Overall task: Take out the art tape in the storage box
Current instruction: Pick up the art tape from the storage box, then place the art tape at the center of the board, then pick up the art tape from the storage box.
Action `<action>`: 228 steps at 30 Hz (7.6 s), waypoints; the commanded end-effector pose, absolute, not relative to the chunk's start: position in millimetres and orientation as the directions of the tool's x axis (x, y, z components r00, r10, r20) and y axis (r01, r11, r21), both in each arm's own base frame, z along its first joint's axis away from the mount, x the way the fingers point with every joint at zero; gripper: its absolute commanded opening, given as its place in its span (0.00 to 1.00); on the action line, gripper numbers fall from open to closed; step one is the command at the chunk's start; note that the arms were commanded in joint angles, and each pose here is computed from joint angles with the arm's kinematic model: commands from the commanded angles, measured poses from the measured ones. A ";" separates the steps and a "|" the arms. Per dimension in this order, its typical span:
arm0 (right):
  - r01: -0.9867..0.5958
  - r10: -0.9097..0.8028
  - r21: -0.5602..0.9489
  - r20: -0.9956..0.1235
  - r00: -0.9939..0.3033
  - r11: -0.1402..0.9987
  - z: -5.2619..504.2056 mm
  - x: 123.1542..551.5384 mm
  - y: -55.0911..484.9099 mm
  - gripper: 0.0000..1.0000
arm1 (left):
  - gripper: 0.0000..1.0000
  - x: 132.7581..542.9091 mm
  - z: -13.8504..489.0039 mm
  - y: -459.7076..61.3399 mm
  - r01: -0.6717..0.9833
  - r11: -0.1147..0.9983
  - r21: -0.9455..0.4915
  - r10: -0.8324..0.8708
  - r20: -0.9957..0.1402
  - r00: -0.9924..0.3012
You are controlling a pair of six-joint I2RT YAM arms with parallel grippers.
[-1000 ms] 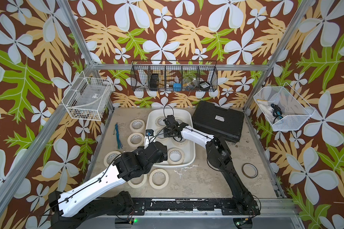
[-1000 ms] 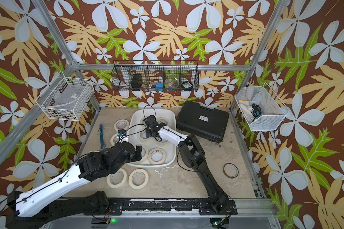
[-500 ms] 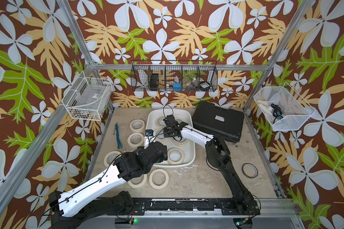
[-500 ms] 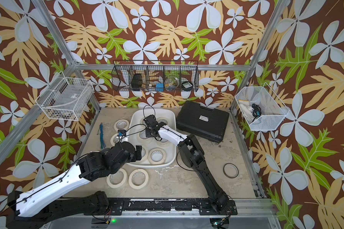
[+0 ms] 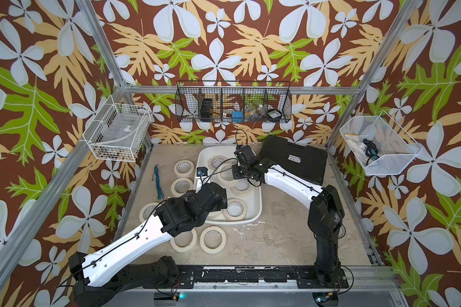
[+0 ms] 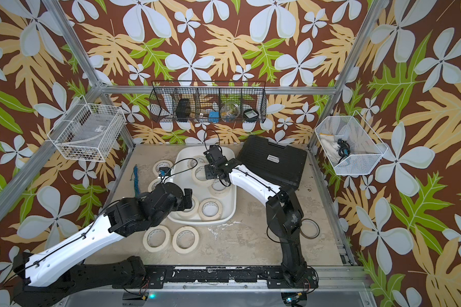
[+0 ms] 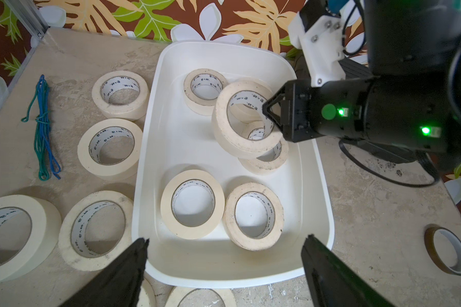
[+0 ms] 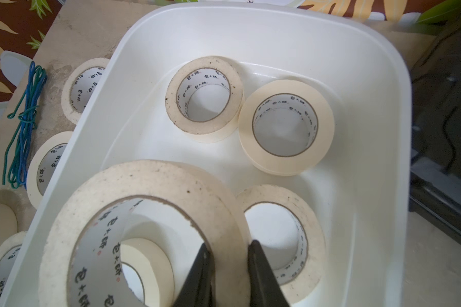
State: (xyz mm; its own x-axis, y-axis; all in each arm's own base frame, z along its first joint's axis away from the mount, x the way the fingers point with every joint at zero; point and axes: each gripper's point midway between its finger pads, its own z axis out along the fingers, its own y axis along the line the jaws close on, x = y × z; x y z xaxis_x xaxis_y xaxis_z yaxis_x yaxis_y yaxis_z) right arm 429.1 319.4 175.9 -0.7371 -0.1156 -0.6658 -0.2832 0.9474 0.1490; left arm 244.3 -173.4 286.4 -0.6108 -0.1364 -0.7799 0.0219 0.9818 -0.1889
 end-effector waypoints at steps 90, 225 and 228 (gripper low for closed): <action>-0.008 0.124 0.162 -0.786 -0.606 0.987 253.0 342.2 76.3 0.59 | 0.00 147.4 87.1 -342.8 0.326 0.915 -0.239 0.204 -0.421 -0.884; -0.210 0.112 0.357 -0.700 -0.705 0.910 237.8 339.7 160.5 0.59 | 0.05 529.3 78.3 -143.5 -0.398 0.863 -0.312 -0.504 -0.462 -0.730; -0.216 0.108 0.358 -0.701 -0.705 0.908 239.9 343.0 162.9 0.59 | 0.04 514.7 104.4 -143.4 -0.358 0.883 -0.304 -0.467 -0.484 -0.741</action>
